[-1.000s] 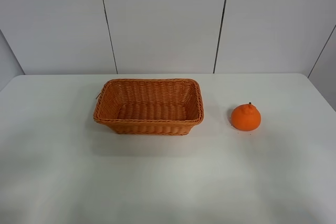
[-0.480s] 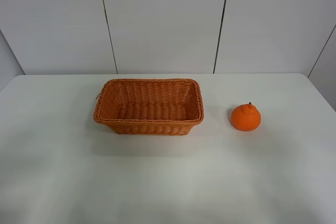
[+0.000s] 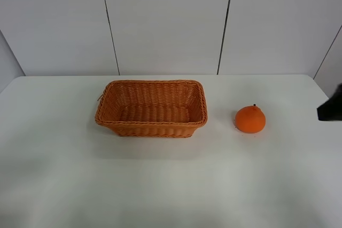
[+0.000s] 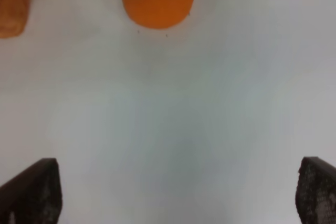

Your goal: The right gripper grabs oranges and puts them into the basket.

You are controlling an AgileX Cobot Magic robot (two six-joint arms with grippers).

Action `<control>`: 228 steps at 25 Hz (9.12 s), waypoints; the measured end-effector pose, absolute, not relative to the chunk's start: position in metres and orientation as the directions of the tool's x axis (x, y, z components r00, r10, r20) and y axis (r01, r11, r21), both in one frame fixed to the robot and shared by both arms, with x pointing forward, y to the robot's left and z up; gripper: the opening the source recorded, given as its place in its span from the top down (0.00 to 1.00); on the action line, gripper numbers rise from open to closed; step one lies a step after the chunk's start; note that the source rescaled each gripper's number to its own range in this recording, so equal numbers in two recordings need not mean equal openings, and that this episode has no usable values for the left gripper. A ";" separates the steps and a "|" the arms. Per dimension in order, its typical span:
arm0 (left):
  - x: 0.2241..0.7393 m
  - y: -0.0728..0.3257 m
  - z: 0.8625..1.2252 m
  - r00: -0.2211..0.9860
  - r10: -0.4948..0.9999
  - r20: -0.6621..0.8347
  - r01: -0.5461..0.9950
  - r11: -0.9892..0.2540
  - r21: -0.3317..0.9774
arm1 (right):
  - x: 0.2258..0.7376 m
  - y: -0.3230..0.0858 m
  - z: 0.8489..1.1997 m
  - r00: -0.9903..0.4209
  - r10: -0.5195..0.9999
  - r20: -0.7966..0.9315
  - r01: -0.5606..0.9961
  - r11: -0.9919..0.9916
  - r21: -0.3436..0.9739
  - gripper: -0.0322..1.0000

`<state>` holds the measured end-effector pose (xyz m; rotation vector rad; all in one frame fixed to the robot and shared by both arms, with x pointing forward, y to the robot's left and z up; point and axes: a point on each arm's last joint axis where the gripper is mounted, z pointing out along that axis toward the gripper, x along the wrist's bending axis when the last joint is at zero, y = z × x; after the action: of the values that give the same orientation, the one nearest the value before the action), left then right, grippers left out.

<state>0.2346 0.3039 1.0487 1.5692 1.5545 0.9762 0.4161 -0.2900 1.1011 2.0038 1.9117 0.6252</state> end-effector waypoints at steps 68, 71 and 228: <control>0.235 0.304 1.049 -0.010 0.999 0.031 0.462 -0.023 0.886 | 0.665 -0.249 0.905 -0.105 0.993 0.045 0.991 0.101 0.092 0.02; 0.235 0.304 1.049 -0.010 0.999 0.031 0.462 -0.023 0.886 | 0.666 -0.250 0.896 -0.093 0.995 0.031 0.992 0.090 0.083 0.02; 0.235 0.304 1.049 -0.010 0.999 0.031 0.462 -0.023 0.886 | 0.235 -0.294 1.054 -0.030 0.999 0.012 0.426 0.002 0.905 0.09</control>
<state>0.2346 0.3039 1.0487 1.5692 1.5545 0.9763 0.2349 -0.2935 1.0540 1.5146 1.5494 0.9957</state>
